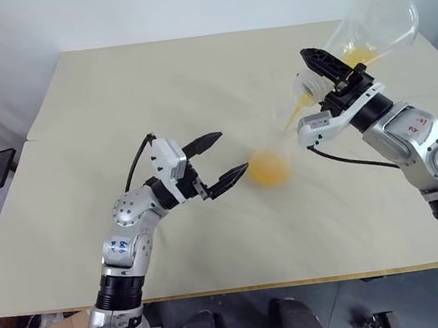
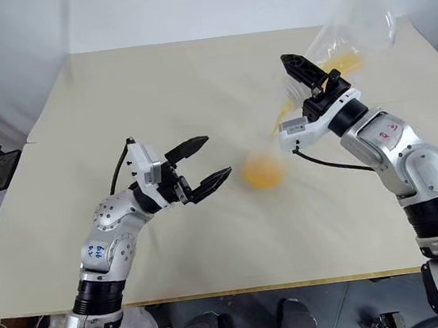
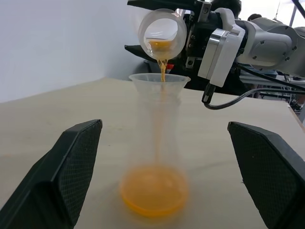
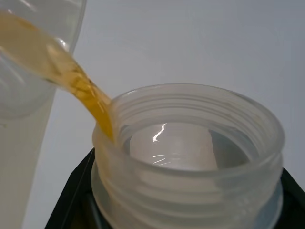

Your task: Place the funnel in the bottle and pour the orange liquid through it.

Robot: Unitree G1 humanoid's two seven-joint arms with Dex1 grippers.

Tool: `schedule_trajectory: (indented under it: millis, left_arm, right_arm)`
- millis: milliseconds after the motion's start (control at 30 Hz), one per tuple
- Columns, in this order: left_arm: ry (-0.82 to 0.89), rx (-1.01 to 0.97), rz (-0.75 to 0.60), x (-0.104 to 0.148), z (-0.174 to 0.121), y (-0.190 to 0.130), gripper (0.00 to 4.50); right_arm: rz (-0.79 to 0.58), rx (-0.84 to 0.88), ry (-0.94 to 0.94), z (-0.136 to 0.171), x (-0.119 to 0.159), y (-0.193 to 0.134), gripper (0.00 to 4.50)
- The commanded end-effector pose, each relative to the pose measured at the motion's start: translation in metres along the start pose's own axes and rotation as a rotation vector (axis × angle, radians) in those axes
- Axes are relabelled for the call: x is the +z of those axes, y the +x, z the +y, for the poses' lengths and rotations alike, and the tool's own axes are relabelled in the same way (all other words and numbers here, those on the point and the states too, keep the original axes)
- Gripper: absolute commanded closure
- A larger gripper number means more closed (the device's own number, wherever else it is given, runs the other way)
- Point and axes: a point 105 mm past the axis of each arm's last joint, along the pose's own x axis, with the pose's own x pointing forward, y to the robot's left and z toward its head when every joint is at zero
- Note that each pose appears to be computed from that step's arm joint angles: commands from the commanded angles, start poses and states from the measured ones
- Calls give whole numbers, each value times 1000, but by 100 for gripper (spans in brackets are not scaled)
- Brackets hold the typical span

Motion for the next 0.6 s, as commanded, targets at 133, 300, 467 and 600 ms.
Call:
schedule_trajectory:
  millis: [133,300,467,600]
  left_arm:
    - [32,-17,-27,9,-5,2,0]
    - [31,-18,-30,9,-6,3,0]
    - [29,-17,-34,9,-6,3,0]
    - [30,-15,-35,9,-6,4,0]
  right_arm:
    - [-25,-58,-50,-14,2,-2,202]
    - [-25,-56,-54,-14,1,-2,202]
    - [-24,-55,-56,-13,1,-2,202]
    - [-23,-56,-57,-13,1,-1,202]
